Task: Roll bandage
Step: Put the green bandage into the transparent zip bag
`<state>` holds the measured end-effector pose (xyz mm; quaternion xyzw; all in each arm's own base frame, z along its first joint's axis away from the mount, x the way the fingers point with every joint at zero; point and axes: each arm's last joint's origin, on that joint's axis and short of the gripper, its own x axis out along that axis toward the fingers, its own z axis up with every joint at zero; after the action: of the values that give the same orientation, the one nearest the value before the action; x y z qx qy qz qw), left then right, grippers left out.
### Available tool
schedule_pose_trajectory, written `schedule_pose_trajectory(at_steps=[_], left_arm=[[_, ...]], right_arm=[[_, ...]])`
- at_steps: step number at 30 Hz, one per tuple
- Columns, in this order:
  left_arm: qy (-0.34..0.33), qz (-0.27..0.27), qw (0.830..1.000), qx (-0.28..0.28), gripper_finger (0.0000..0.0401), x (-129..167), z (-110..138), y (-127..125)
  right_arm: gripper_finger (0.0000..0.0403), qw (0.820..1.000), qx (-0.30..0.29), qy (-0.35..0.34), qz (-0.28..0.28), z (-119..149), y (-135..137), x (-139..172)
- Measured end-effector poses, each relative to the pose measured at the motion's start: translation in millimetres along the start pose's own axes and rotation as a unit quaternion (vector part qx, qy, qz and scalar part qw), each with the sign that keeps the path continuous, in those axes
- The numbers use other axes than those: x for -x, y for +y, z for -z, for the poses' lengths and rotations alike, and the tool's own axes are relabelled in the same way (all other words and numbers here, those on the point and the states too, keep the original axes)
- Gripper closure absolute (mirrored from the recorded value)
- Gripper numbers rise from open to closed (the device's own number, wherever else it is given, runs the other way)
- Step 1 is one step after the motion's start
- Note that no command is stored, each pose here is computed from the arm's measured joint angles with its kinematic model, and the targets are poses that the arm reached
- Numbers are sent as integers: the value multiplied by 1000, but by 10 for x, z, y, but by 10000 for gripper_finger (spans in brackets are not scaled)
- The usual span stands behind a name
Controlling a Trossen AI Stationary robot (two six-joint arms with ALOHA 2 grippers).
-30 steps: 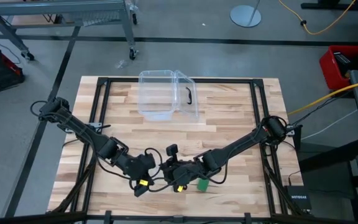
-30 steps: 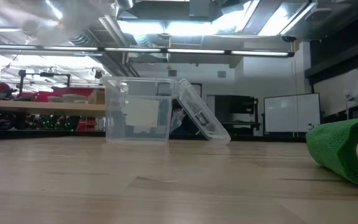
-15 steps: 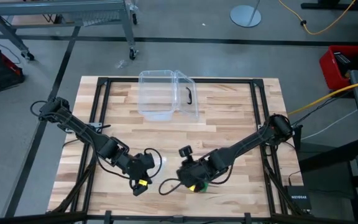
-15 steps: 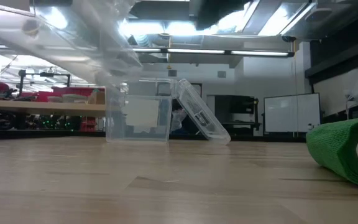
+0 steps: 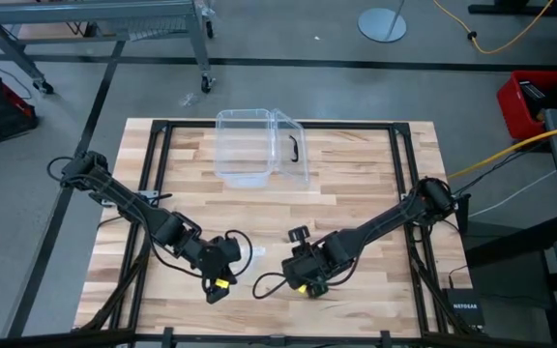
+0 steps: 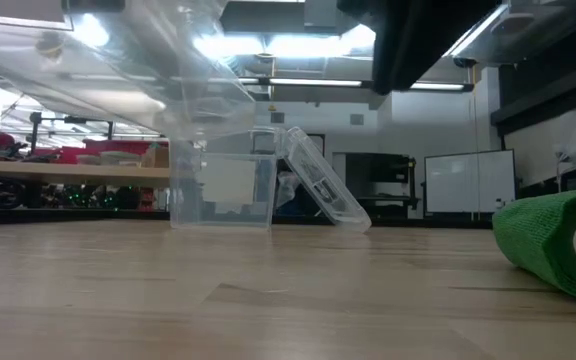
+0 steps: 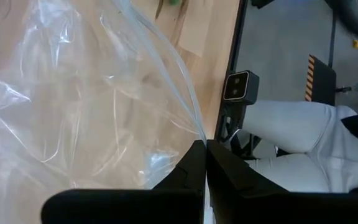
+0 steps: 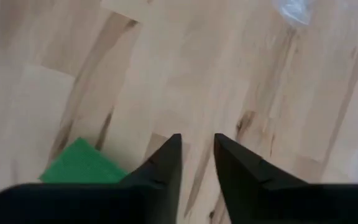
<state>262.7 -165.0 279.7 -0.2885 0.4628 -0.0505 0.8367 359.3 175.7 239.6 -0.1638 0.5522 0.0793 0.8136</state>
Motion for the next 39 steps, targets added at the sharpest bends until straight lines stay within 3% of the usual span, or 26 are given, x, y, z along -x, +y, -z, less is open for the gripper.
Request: schedule_pose_trajectory(at_steps=[5,12,16,22,33,39], left_arm=[[0,0,1000,-12,401,0,-1,1],[11,-26,999,-29,401,1,1,65],[21,-48,998,-31,401,6,-11,132],[22,-54,997,-49,401,7,-37,165],[24,-54,995,-82,401,8,-43,170],[26,-56,995,-84,401,8,-39,174]], right_arm=[[226,1000,-4,15,25,17,-32,-54],[171,994,-47,94,-28,160,1,-40],[164,987,-46,136,-74,228,22,-22],[164,982,18,151,-114,261,37,-9],[164,979,84,137,-126,259,72,-22],[164,978,105,112,-144,347,309,-195]])
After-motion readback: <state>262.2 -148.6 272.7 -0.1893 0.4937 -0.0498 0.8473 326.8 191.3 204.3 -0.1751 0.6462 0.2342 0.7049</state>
